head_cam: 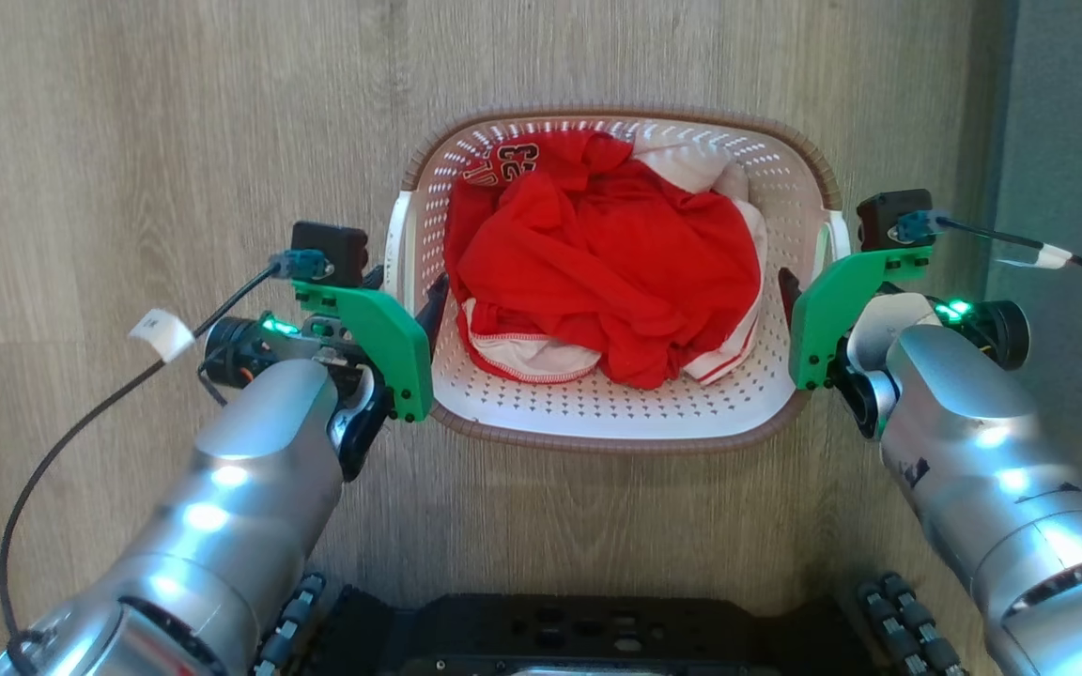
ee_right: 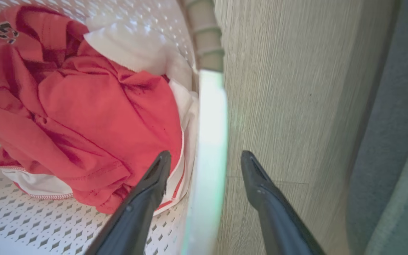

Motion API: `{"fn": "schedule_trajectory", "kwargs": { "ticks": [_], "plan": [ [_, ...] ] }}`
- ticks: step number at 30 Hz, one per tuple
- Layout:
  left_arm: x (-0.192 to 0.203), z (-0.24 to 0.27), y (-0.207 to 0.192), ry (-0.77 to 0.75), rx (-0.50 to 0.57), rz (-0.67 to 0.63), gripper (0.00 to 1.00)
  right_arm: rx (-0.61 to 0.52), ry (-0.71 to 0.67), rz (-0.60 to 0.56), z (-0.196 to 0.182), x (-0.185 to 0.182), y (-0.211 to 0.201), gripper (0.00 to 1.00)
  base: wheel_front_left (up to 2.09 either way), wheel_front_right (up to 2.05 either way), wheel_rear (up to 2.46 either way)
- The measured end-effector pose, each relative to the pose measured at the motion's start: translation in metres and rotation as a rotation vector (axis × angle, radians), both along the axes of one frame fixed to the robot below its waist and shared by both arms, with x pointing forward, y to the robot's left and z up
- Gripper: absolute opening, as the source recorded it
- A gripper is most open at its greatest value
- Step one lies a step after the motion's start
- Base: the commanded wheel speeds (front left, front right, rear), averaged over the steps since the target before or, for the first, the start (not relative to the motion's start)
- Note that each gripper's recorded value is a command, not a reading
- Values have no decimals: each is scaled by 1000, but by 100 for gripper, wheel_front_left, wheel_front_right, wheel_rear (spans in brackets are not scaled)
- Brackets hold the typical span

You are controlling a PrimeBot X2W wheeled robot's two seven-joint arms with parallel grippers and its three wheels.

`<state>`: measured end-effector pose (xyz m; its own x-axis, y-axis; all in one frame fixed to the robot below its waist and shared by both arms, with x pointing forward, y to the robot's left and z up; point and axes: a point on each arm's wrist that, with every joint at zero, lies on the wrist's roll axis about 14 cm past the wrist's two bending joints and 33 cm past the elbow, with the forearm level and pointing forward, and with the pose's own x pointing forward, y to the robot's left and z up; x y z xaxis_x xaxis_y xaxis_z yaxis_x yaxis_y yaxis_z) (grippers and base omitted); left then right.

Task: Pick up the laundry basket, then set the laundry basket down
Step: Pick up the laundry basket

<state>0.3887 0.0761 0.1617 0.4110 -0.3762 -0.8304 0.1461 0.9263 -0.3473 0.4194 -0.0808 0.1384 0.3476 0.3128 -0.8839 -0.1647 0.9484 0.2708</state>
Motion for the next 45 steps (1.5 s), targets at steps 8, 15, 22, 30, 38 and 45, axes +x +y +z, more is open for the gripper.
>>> {"fn": "schedule_trajectory", "kwargs": {
  "ticks": [8,15,22,30,38,45],
  "plan": [
    [-7,-13,-5,52,8,-68,100,0,36,30,-12,0,5,100,0,0,0],
    [1,-20,-4,61,8,-67,100,5,25,54,-20,5,10,100,0,0,0],
    [-6,-26,-7,101,11,-105,100,10,46,53,-27,-1,12,100,0,0,0],
    [-7,-32,-8,124,11,-119,100,15,66,47,-34,-6,13,100,0,0,0],
    [-9,-36,-6,146,12,-104,100,21,66,41,-36,-3,14,100,0,0,0],
    [-15,-39,0,185,14,-69,0,26,70,24,-39,0,14,0,0,0,0]
  ]
}}
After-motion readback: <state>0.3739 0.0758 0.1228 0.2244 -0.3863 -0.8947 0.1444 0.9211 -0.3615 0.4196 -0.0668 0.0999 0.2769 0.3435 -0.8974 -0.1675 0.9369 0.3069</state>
